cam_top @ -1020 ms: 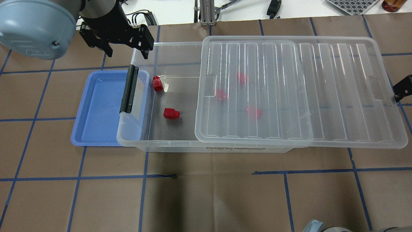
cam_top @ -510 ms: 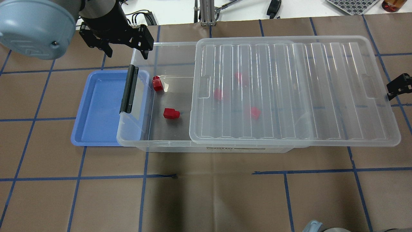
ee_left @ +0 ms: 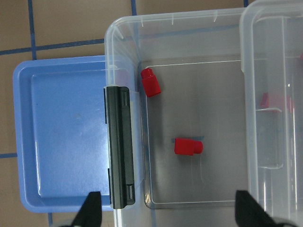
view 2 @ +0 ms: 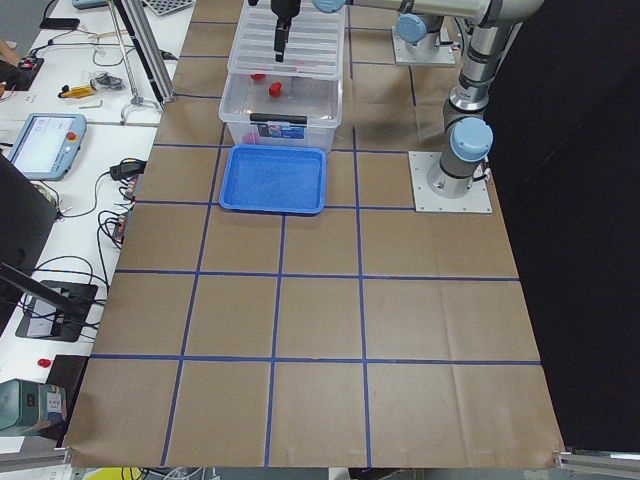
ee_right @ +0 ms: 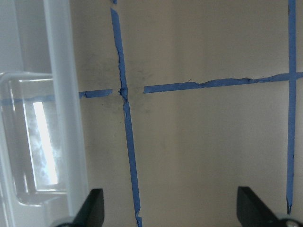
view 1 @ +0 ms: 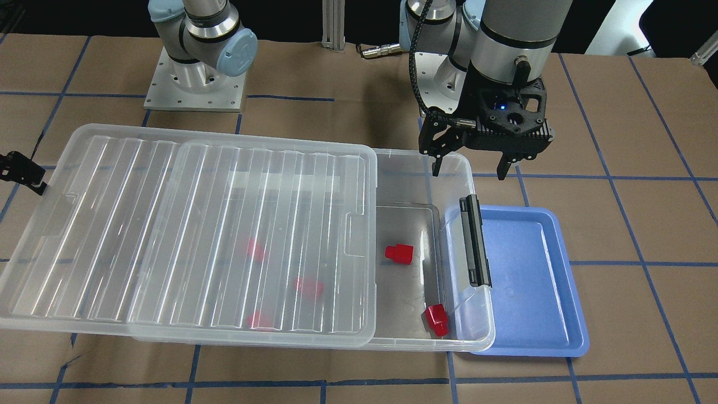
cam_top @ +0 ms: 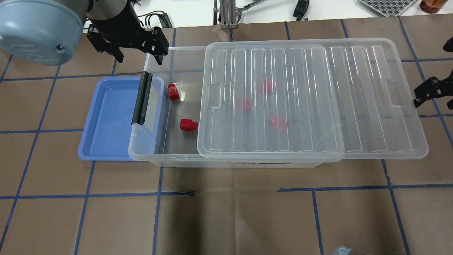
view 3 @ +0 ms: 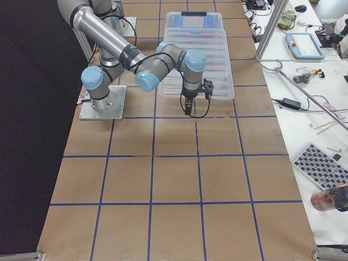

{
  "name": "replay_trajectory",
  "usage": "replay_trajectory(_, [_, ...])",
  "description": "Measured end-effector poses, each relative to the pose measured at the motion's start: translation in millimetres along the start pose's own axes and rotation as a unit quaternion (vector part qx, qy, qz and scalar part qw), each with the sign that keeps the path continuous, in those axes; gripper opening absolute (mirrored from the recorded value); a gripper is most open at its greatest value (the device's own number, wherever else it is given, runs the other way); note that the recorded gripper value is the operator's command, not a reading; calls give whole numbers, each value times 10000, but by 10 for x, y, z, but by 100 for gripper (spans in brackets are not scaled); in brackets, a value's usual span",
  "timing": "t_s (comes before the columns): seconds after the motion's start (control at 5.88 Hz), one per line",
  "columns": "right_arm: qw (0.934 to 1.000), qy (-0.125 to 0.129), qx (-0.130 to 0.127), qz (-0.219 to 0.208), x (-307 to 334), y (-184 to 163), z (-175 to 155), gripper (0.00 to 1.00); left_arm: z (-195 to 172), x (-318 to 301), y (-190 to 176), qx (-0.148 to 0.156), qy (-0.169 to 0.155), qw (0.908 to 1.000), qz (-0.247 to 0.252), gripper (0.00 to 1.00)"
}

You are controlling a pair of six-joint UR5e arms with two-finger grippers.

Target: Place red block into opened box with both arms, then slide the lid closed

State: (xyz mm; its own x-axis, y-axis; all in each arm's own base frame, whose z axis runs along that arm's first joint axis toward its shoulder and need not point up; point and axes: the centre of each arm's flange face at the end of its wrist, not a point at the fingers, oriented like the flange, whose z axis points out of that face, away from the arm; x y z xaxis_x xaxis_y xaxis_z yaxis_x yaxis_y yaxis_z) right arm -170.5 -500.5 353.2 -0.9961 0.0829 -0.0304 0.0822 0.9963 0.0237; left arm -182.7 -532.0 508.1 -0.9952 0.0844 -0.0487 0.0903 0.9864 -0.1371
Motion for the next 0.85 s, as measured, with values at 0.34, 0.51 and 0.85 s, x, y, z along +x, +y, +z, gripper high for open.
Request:
replay_trajectory(0.34, [10000,8,-2,7,-287,-62,3,100,-1,-10,-2,-2,2,10000,-12,98])
replay_trajectory(0.51, [10000,9,-6,14,-385,-80,8,100,3,-26,-6,-6,0,10000,-21,99])
replay_trajectory(0.85, [10000,17,-14,19,-597,-111,15,100,10,-61,-16,-11,21,10000,-63,98])
